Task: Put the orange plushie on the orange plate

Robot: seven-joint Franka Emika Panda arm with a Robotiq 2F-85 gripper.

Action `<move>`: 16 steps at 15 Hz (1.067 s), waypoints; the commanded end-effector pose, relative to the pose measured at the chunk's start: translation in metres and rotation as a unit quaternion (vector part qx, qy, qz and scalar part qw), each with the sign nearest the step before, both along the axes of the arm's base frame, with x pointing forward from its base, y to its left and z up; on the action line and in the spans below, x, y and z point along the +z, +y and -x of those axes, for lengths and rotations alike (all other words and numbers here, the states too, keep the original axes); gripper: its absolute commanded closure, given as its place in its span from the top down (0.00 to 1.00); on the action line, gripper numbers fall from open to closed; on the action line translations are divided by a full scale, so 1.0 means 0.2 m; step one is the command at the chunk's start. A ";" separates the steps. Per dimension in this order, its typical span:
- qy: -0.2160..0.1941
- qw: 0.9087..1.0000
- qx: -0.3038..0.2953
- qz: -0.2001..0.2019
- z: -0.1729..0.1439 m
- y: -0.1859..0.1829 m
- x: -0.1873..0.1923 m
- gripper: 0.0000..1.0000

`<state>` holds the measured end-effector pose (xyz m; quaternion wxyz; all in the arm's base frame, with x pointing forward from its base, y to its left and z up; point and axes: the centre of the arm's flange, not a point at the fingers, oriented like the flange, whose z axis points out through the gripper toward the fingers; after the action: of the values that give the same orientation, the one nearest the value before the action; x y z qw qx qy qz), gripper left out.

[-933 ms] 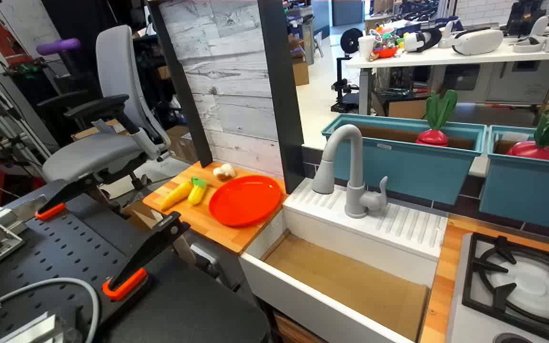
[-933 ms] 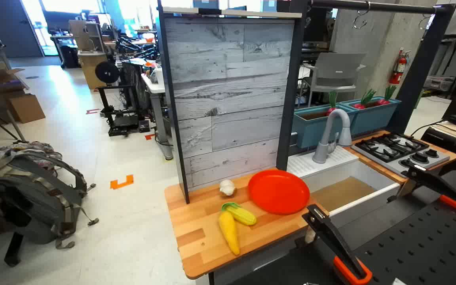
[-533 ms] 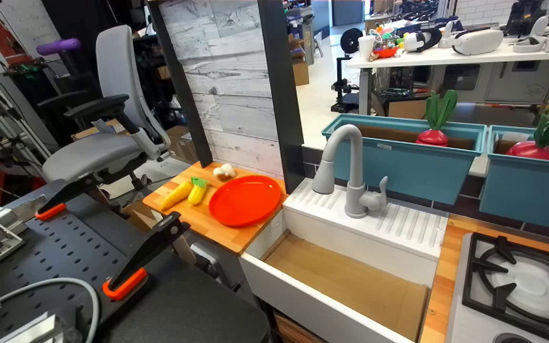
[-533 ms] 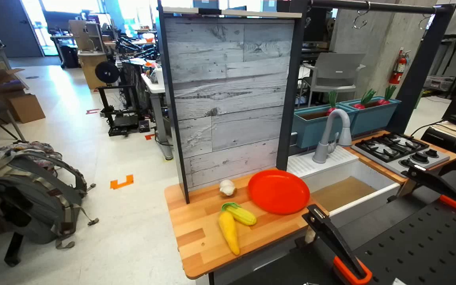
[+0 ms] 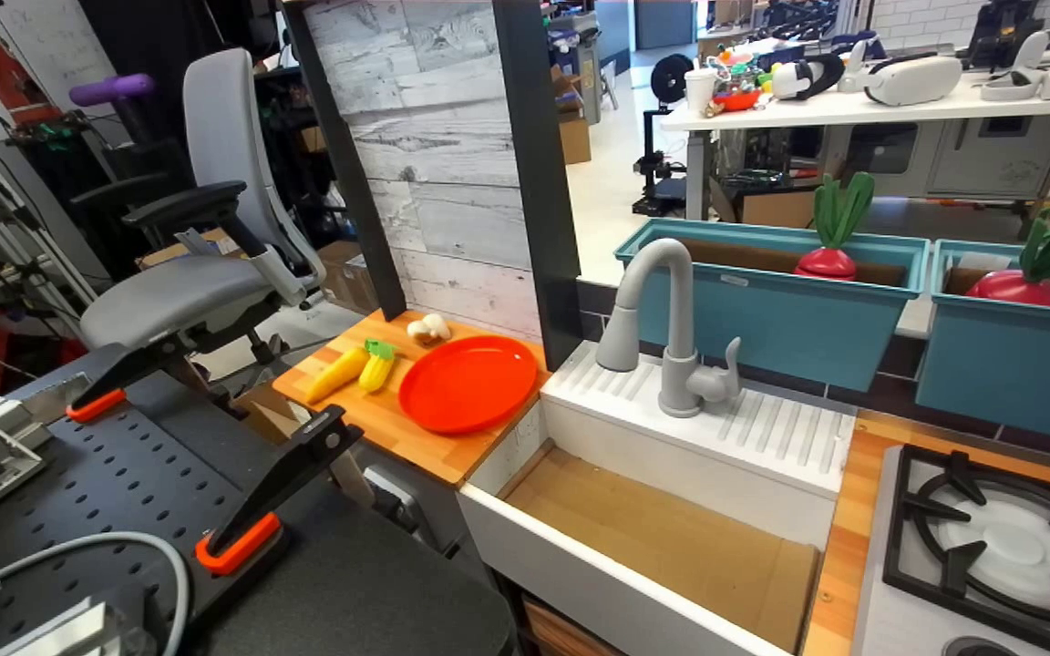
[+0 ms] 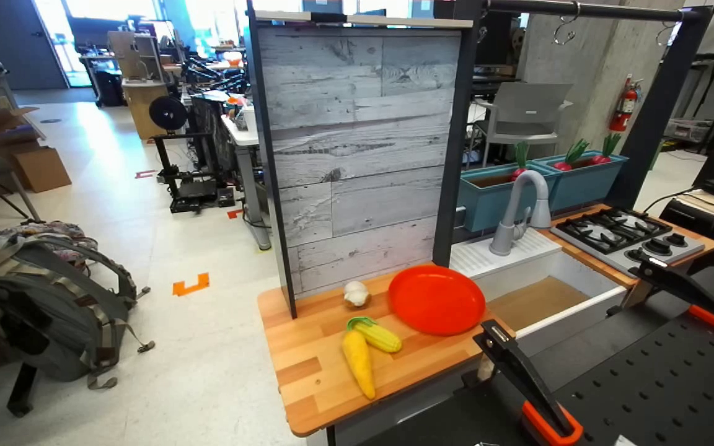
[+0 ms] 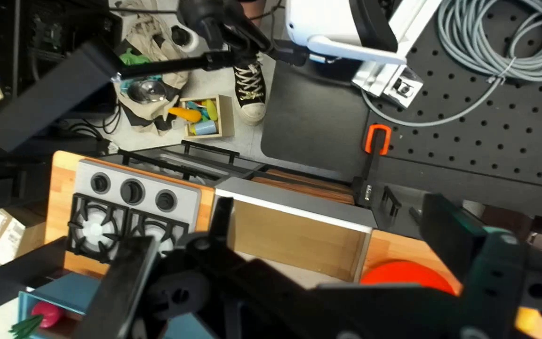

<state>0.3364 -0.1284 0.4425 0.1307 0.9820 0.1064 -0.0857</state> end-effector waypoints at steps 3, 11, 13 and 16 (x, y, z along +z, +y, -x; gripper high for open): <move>-0.027 0.998 0.034 -0.042 -0.28 0.24 -0.39 1.00; -0.030 0.990 0.095 -0.099 -0.48 0.56 -0.99 1.00; -0.023 0.988 0.109 -0.104 -0.51 0.64 -1.14 1.00; 0.002 0.983 0.131 -0.126 -0.55 0.79 -1.35 1.00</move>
<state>0.4223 0.0072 0.2123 0.0364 0.9732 0.2221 -0.0472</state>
